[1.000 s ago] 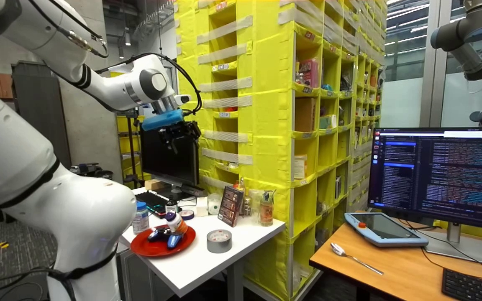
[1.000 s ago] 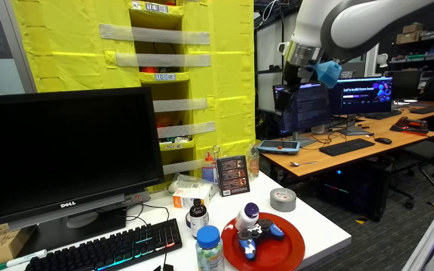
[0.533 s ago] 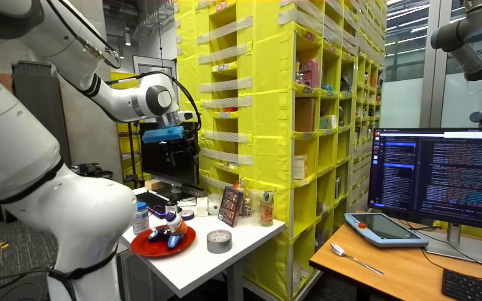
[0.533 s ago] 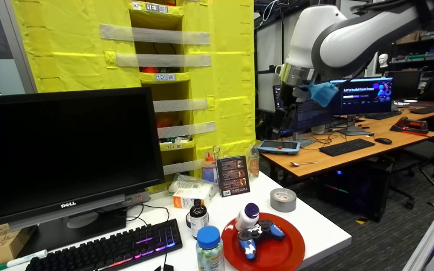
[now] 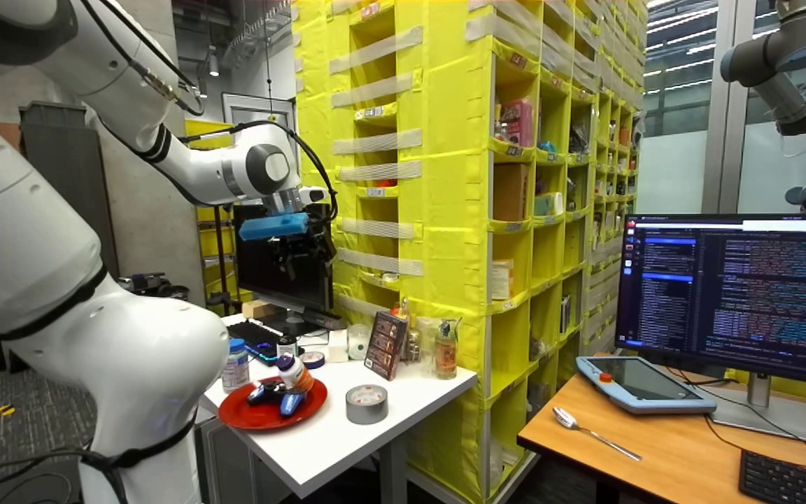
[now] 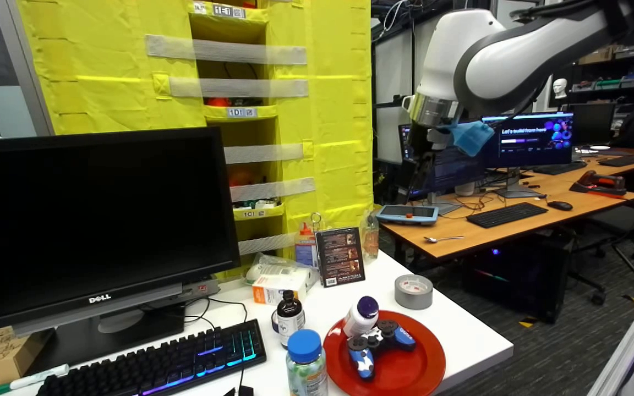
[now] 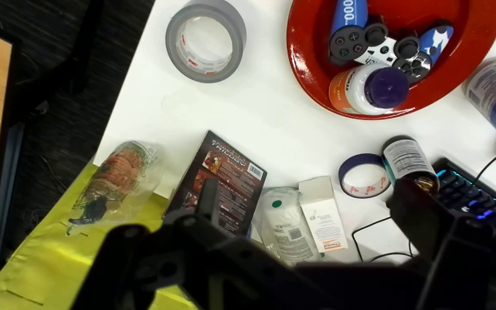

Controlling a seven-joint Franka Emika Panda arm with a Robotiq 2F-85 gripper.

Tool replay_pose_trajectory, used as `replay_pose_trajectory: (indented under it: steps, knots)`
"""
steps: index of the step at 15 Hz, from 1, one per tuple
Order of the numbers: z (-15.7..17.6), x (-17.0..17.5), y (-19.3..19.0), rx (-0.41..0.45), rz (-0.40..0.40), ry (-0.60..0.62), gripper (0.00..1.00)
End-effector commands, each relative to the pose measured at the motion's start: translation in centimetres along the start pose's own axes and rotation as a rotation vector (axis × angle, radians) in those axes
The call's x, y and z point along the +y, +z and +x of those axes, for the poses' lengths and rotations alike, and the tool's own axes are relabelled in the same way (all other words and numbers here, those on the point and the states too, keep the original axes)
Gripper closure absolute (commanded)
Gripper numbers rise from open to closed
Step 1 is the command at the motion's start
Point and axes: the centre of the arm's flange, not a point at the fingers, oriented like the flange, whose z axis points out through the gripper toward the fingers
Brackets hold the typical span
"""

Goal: Move the grey tape slightly to the left

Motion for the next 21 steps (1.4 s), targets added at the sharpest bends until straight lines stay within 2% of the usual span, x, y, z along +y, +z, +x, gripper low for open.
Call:
replay_pose_trajectory:
  steps: [1,9,11,16,17,18,21]
  knots:
    - [0.0,0.0,0.0,0.000,0.000,0.000,0.00]
    - [0.0,0.0,0.0,0.000,0.000,0.000,0.00]
    - [1.0,-0.7,1.2,-0.031,-0.010,-0.010,0.00]
    - [2.9,-1.3,7.4,-0.172,-0.025,-0.020,0.00]
    - [2.9,-1.2,8.5,-0.192,-0.023,-0.016,0.25]
    - [2.9,-0.8,9.4,-0.210,-0.017,-0.014,0.26]
    - [2.7,0.4,12.0,-0.264,-0.011,0.016,0.46]
